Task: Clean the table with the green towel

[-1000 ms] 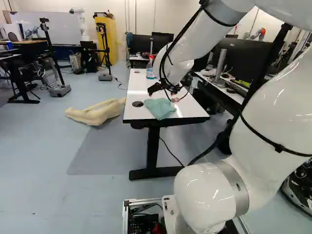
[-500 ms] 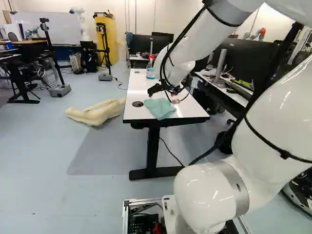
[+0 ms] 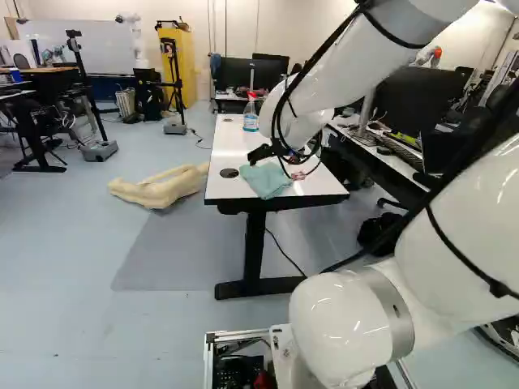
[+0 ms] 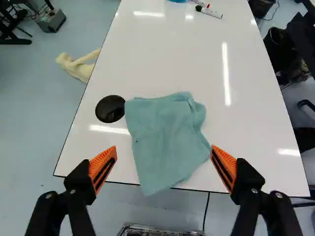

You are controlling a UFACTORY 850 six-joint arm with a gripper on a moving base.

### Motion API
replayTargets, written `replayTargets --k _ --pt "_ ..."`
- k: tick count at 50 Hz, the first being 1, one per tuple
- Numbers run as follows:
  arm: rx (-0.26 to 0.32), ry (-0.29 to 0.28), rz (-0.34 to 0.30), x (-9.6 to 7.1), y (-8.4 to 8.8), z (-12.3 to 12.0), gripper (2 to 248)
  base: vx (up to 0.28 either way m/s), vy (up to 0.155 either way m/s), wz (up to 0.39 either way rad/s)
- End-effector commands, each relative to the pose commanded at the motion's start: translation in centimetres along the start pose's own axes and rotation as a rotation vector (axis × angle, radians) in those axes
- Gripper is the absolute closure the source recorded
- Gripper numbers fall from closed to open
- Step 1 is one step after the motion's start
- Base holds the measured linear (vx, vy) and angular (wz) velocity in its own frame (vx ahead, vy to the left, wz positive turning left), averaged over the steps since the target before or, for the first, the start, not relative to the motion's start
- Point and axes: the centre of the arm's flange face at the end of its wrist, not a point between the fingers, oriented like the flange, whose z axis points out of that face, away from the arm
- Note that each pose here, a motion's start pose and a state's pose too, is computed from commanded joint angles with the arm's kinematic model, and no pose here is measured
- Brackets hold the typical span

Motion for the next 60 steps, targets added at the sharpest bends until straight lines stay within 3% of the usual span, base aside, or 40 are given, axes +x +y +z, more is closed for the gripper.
replayTargets --k 15,60 --pt "-0.011 0.007 0.011 -1.4 0.6 -1.1 3 0.000 0.000 0.000" --pt "-0.016 0.063 0.016 -3.0 0.8 -0.3 3 0.000 0.000 0.000"
